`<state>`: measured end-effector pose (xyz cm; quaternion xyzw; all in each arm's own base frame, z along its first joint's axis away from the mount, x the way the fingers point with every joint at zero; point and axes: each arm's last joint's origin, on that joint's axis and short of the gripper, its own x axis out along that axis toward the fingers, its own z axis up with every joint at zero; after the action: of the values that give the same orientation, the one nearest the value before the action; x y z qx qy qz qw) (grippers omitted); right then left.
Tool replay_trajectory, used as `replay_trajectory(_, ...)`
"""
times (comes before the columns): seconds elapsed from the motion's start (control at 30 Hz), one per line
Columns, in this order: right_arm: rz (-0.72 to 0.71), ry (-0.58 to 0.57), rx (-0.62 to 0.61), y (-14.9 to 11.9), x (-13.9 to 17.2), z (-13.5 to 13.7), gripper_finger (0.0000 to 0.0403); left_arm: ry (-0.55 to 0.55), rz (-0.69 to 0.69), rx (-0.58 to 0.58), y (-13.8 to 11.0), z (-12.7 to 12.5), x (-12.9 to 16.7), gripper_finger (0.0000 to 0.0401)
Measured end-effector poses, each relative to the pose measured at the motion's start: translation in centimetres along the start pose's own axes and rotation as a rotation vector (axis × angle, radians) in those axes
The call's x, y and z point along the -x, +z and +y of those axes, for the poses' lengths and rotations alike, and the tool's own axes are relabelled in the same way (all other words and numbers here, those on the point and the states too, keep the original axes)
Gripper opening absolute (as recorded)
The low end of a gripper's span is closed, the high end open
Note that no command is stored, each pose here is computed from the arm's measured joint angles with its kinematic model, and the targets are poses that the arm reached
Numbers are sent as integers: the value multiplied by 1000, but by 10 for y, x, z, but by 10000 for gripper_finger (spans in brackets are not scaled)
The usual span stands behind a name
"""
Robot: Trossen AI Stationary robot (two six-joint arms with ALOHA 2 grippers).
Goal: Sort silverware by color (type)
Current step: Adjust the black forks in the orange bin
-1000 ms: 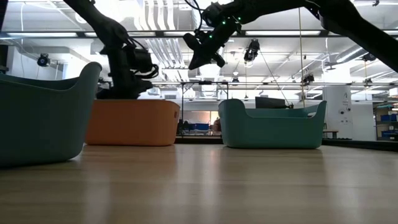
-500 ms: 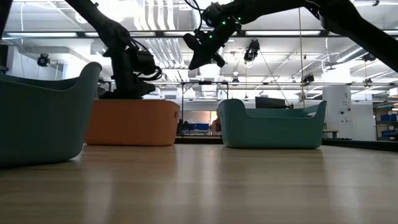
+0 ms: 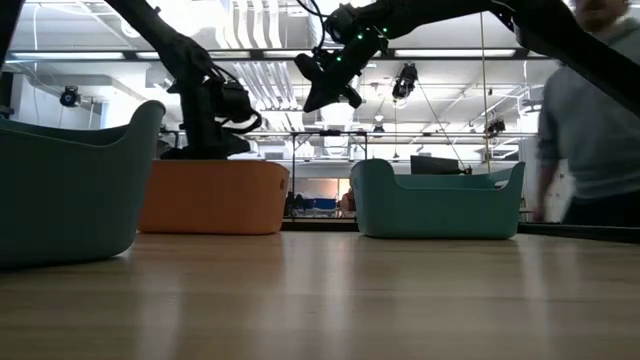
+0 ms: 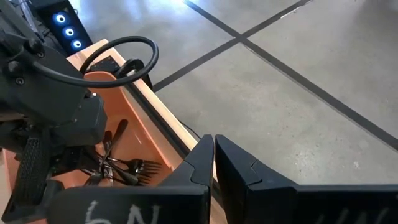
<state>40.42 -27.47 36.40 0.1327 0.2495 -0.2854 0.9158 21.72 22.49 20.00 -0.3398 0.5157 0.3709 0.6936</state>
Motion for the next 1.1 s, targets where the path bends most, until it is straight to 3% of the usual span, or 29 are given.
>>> replay_trajectory(0.7, 0, 0, -7, 0, 0, 0, 9, -5, -23, -13, 2, -1, 0, 0)
replay_trajectory(1.1, 0, -1, -13, 0, 0, 0, 9, 12, 44, -38, -5, 1, 1, 0)
